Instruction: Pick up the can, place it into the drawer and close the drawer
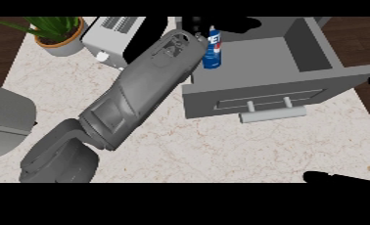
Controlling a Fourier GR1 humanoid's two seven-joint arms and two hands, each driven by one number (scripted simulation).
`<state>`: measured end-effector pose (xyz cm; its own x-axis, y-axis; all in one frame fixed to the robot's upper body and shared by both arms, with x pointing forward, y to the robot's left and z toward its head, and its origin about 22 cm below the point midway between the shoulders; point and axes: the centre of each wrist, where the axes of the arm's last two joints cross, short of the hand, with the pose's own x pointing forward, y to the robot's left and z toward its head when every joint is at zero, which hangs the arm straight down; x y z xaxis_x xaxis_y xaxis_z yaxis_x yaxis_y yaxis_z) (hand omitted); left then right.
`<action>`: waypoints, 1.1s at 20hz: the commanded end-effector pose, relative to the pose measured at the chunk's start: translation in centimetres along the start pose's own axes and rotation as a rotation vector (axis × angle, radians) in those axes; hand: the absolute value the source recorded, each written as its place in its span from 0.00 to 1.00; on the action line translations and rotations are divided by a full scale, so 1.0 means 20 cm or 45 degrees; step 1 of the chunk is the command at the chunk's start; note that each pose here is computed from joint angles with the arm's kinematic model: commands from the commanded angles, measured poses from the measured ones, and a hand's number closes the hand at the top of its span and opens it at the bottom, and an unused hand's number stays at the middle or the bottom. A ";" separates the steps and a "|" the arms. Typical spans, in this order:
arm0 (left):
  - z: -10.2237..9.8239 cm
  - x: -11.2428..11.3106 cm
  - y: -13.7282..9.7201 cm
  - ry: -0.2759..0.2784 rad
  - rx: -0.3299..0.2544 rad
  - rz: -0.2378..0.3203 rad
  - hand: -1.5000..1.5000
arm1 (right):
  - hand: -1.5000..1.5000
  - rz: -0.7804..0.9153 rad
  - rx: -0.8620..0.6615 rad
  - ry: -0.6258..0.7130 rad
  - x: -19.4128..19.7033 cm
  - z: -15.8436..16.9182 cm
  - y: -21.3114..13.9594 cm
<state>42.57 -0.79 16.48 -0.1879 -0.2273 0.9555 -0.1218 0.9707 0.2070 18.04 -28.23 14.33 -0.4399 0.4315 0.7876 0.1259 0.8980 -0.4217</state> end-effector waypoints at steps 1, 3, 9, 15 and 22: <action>-0.01 0.07 -0.01 -0.016 0.011 0.045 0.00 | 0.00 0.129 0.056 -0.059 0.05 -0.01 0.00; 0.01 0.12 -0.04 -0.022 0.022 0.072 0.00 | 0.00 0.227 0.067 -0.074 0.07 -0.04 0.07; -0.01 0.16 -0.03 -0.057 0.071 0.059 0.00 | 0.00 0.559 0.157 -0.063 0.01 -0.14 0.08; -0.01 0.20 -0.04 -0.048 0.013 0.088 0.00 | 0.00 0.800 0.250 -0.034 -0.11 -0.22 0.28; -0.03 0.17 0.05 -0.016 0.027 0.085 0.00 | 0.00 0.964 0.262 0.032 -0.36 -0.11 0.49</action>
<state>42.26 -1.42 19.61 -0.2141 -0.1666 0.9625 -0.1232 0.9821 0.1425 24.25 -23.26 8.51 -0.3011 0.8991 0.3178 0.2027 0.3860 -0.8999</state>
